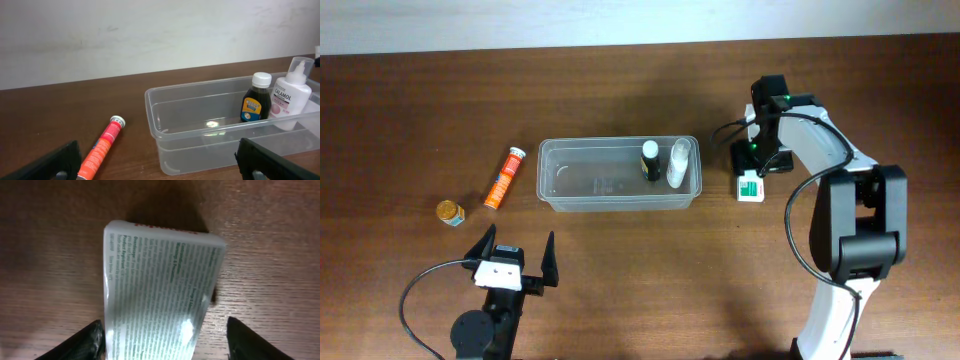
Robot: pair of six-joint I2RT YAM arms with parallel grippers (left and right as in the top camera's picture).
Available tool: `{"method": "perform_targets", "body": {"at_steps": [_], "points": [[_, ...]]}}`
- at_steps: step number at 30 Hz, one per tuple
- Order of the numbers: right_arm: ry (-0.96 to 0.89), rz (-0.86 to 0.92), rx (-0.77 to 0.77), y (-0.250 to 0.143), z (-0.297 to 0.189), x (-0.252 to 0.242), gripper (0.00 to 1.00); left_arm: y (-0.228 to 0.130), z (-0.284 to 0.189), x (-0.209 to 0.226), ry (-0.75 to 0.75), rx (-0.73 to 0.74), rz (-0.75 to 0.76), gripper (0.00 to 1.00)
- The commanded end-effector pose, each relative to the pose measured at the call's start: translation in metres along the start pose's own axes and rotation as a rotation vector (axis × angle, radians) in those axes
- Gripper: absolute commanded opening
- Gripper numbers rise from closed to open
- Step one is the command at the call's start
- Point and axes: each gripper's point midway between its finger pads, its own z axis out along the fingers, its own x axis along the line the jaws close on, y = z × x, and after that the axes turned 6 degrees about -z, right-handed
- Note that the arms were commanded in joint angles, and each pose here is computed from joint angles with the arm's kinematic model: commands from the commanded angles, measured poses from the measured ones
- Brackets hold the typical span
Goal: Pack container
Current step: 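Rotate and align the right gripper on the box, then grasp it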
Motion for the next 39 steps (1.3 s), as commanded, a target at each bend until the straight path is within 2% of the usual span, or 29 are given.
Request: {"method": "perform_targets", "body": {"at_steps": [1, 4, 6, 14, 21, 31, 32, 35, 39], "points": [[0.000, 0.007, 0.023, -0.004, 0.010, -0.003, 0.65, -0.002, 0.000, 0.001, 0.004, -0.001, 0.015, 0.99], [0.005, 0.008, 0.023, -0.004, 0.010, -0.002, 0.55, -0.002, 0.000, 0.001, 0.004, -0.001, 0.015, 0.99], [0.005, 0.008, 0.023, -0.004, 0.010, -0.002, 0.51, -0.002, 0.000, 0.001, 0.004, -0.001, 0.015, 0.99], [0.013, 0.022, 0.028, -0.005, 0.010, 0.000, 0.47, -0.002, 0.000, 0.001, 0.004, -0.001, 0.015, 0.99], [0.014, 0.022, 0.036, -0.006, -0.009, 0.000, 0.47, -0.002, 0.000, 0.001, 0.004, -0.001, 0.015, 0.99], [0.001, 0.013, -0.104, 0.013, -0.081, -0.001, 0.47, -0.002, 0.000, 0.001, 0.004, -0.001, 0.015, 0.99], [0.000, 0.006, -0.110, 0.013, -0.083, -0.001, 0.48, -0.002, 0.000, 0.001, 0.004, -0.001, 0.015, 0.99], [-0.001, -0.026, -0.102, 0.012, -0.081, -0.001, 0.59, -0.002, 0.000, 0.001, 0.004, -0.001, 0.015, 0.99], [0.002, -0.041, -0.076, 0.007, -0.065, 0.000, 0.63, -0.002, 0.000, 0.001, 0.004, -0.001, 0.015, 0.99]]}}
